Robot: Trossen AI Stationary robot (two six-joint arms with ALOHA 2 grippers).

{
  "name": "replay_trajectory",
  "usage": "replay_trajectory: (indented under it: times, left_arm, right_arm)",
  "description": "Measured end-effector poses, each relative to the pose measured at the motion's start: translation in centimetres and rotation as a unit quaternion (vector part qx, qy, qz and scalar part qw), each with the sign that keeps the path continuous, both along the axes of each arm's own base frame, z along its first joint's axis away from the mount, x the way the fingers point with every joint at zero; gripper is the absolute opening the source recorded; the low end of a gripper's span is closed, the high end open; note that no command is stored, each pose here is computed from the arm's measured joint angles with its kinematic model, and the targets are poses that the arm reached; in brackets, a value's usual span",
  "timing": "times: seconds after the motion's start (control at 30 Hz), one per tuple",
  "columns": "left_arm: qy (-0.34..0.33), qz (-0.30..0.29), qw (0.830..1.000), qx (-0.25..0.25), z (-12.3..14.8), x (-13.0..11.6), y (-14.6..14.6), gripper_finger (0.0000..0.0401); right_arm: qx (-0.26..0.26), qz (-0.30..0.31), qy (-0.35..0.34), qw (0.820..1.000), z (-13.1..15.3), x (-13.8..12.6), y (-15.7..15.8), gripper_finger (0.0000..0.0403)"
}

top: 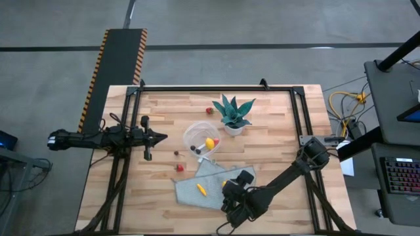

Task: Pick and placing Produce into tupperware
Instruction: Put the yellow lemon into the container

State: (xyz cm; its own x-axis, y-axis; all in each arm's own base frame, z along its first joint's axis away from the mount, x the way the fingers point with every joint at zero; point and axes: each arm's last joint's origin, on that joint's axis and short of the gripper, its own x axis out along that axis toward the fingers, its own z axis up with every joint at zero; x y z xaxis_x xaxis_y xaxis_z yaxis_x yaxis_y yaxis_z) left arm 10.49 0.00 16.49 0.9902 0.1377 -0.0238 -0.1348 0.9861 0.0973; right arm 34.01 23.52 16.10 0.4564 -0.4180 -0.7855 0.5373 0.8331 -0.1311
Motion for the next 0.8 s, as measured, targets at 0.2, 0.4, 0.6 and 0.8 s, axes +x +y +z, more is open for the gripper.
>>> replay_trajectory:
  times: [0.2, 0.4, 0.6, 0.8]
  left_arm:
    - [0.0, 0.0, 1.0, 0.0, 0.0, 0.0, 0.0, 0.0]
    - [0.0, 0.0, 1.0, 0.0, 0.0, 0.0, 0.0, 0.0]
    - [0.001, 0.0, 1.0, 0.0, 0.0, 0.0, 0.0, 0.0]
    - [0.001, 0.0, 1.0, 0.0, 0.0, 0.0, 0.0, 0.0]
  right_arm:
    - [0.009, -0.01, 0.021, 1.0, -1.6, -0.2, -1.0, 0.0288]
    - [0.028, -0.016, 0.011, 0.999, -3.2, -0.4, -1.5, 0.0288]
    - [0.03, -0.019, 0.007, 0.999, -3.6, -0.4, -1.6, 0.0287]
    - [0.03, -0.017, 0.007, 0.999, -3.6, -0.4, -1.6, 0.0271]
